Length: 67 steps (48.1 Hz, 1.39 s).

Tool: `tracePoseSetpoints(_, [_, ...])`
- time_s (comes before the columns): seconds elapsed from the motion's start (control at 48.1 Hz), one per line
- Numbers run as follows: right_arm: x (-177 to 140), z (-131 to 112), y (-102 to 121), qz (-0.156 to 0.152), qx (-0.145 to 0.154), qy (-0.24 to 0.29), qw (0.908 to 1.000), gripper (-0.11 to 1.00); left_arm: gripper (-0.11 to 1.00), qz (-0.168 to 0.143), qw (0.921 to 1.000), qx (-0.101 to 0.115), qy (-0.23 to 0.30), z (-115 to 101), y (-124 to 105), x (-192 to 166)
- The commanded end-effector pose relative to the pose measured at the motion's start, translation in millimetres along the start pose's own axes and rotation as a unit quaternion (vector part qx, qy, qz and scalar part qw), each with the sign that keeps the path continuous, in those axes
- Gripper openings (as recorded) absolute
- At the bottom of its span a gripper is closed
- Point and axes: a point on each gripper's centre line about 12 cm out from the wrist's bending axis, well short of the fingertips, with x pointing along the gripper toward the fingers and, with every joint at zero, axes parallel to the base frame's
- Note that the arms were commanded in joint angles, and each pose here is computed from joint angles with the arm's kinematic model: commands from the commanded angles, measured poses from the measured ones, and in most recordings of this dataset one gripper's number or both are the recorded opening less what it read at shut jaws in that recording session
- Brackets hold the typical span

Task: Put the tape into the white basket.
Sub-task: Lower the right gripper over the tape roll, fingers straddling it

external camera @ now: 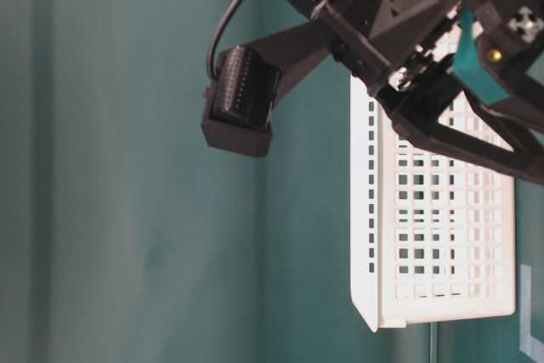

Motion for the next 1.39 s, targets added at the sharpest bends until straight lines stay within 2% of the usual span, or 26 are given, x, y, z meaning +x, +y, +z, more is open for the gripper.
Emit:
tracePoseSetpoints(0.0, [-1.6, 13.2, 6.1, 0.006, -0.003, -0.018, 0.9998, 0.96, -0.11, 0.001, 1.0000, 0.001, -0.005, 4.9, 0.0, 0.6])
tracePoseSetpoints(0.769, [26.1, 15.9, 21.8, 0.019, -0.014, -0.013, 0.9996, 0.96, -0.11, 0.001, 1.0000, 0.001, -0.008, 4.6, 0.0, 0.5])
tracePoseSetpoints(1.371, [45.5, 9.4, 21.5, 0.017, -0.013, -0.001, 0.9998, 0.96, -0.11, 0.001, 1.0000, 0.001, -0.009, 4.8, 0.0, 0.4])
